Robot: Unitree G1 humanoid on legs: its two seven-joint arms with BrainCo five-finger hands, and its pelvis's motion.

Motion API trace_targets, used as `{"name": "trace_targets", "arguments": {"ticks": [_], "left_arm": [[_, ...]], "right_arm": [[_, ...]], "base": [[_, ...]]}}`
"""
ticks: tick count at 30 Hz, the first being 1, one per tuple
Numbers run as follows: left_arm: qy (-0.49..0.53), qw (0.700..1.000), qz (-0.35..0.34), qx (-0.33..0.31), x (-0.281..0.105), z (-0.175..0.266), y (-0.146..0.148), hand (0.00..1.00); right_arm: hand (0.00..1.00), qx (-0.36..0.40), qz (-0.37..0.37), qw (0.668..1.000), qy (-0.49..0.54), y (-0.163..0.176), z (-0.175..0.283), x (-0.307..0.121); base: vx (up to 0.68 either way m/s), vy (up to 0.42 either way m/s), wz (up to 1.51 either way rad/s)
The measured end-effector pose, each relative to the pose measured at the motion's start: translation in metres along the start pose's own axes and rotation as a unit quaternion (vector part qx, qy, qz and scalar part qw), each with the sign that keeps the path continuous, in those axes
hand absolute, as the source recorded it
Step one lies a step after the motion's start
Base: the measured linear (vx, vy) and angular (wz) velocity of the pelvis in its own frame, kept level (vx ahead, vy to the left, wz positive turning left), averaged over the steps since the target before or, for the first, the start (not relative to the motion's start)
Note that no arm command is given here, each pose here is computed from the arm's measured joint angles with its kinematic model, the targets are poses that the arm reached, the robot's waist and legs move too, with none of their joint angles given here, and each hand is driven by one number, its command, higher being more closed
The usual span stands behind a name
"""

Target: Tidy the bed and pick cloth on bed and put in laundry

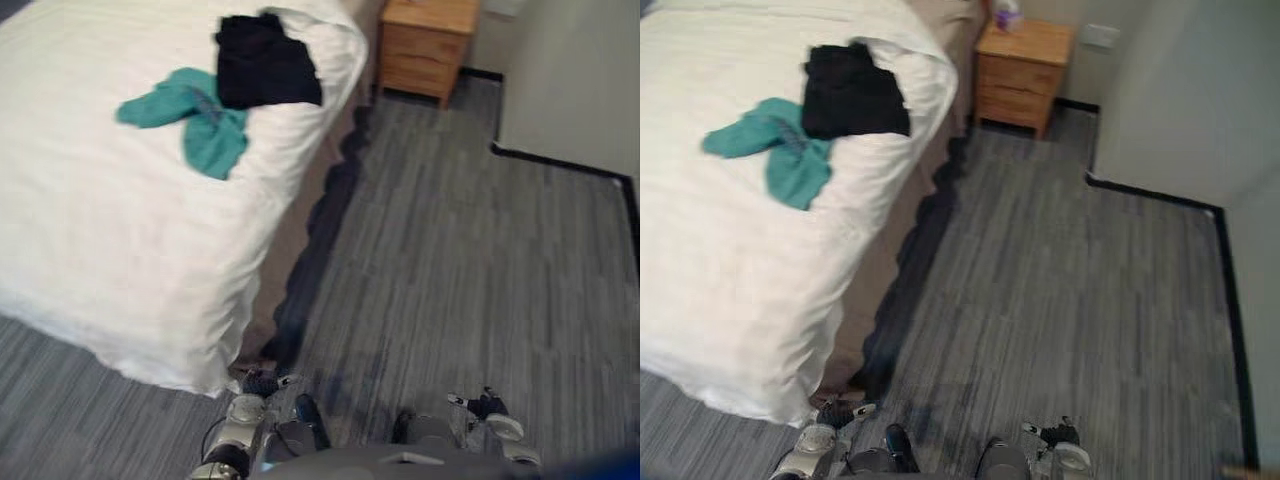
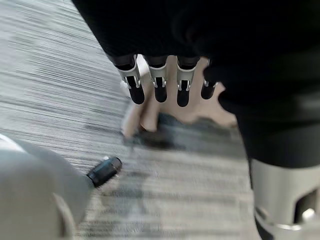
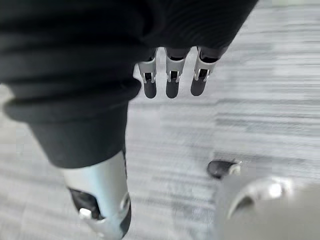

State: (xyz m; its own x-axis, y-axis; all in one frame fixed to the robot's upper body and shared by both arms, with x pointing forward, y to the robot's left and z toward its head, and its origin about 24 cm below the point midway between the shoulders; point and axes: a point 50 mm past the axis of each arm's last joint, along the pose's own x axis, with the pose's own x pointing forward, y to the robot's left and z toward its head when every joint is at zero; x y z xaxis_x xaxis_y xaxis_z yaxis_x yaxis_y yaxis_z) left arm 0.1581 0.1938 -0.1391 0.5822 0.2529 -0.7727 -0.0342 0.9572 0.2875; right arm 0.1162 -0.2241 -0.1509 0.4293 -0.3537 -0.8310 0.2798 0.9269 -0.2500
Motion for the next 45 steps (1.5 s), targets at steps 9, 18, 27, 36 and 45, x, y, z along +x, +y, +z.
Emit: {"name": "trace_targets", "arguments": {"ticks": [9, 18, 27, 36, 45], "left_arm": [[0.015, 1.000, 0.016, -0.012, -0.004, -0.014, 0.005, 0.00], [0.028, 0.999, 0.027, -0.033, -0.005, -0.023, 0.013, 0.00], [0.055, 0.998, 0.028, -0.033, -0.011, -0.043, 0.016, 0.00], [0.082, 0.993, 0.042, -0.073, -0.014, -0.055, 0.020, 0.00], [0.103, 0.989, 0.039, -0.100, -0.019, -0.068, 0.014, 0.00]], "right_arm": [[0.00, 0.046, -0.004, 0.999, 0.007, -0.002, -0.003, 0.000], [0.00, 0.146, -0.059, 0.985, 0.066, -0.032, -0.044, -0.009], [0.00, 0.210, -0.070, 0.971, 0.089, -0.033, -0.052, -0.009], [0.00, 0.221, -0.056, 0.968, 0.101, -0.014, -0.051, -0.010], [0.00, 0.188, -0.036, 0.976, 0.104, -0.003, -0.051, -0.011]], "base": [[-0.10, -0.089, -0.40], [0.00, 0.054, -0.11], [0.14, -0.024, 0.19], [0.02, 0.000, -0.03], [0.00, 0.000, -0.05]]}}
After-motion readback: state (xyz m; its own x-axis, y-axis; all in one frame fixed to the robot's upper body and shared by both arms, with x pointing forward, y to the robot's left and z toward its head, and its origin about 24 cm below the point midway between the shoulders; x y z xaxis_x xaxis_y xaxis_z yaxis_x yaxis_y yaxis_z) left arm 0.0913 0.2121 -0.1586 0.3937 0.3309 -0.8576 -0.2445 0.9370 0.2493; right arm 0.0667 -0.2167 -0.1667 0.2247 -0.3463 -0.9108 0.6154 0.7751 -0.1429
